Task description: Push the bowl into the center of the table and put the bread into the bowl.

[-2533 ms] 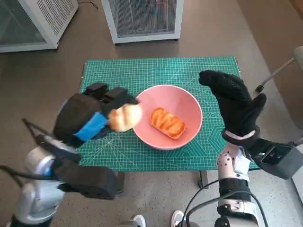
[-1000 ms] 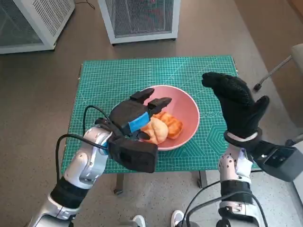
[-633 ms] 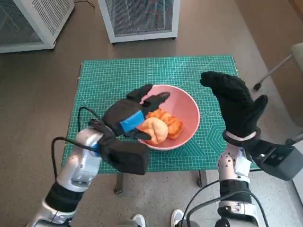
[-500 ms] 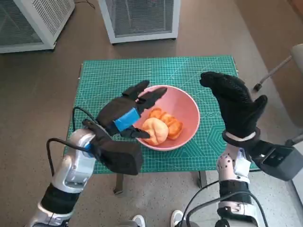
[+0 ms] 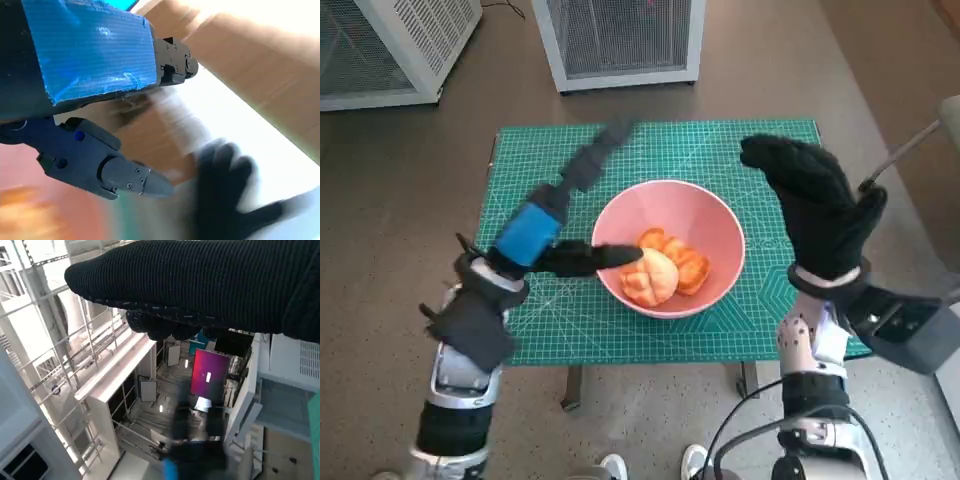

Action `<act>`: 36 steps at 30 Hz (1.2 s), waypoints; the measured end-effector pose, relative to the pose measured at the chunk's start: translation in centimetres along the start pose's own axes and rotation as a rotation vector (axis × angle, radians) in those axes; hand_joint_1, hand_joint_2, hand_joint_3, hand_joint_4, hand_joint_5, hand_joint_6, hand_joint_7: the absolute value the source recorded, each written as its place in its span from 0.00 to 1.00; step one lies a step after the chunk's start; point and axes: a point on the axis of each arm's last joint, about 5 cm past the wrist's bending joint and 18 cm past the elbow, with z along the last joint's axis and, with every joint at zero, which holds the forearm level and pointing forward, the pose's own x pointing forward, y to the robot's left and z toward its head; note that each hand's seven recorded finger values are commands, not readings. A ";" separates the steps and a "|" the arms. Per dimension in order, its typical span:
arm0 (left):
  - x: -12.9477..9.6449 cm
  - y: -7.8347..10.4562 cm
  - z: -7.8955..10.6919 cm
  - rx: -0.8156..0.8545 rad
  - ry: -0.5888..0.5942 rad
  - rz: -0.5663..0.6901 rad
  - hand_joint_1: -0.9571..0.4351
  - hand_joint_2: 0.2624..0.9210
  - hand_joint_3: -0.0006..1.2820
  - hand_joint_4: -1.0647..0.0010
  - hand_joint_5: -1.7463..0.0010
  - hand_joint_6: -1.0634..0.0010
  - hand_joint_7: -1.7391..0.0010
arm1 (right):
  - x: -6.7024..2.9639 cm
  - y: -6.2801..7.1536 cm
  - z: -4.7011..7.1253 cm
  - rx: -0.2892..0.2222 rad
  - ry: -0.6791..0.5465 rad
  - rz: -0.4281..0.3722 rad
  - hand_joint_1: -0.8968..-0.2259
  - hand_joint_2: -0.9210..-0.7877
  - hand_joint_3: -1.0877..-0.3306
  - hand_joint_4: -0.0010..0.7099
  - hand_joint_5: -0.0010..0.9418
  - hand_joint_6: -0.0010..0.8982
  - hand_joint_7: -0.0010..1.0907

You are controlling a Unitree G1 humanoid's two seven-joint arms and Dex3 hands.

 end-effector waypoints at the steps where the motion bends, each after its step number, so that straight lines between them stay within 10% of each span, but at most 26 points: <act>1: -0.2 0.2 -0.1 -0.015 -0.023 0.030 0.14 1.00 0.30 0.99 1.00 0.92 0.95 | 0.31 0.0 0.1 -0.009 -0.004 0.004 0.46 0.00 0.65 0.53 0.01 0.07 0.64; 36: -2.4 1.8 -2.3 -0.023 -0.063 0.167 0.10 1.00 0.26 0.93 0.99 0.84 0.95 | 2.28 -0.4 0.3 -0.094 0.007 0.014 0.48 0.00 0.66 0.52 0.00 0.06 0.65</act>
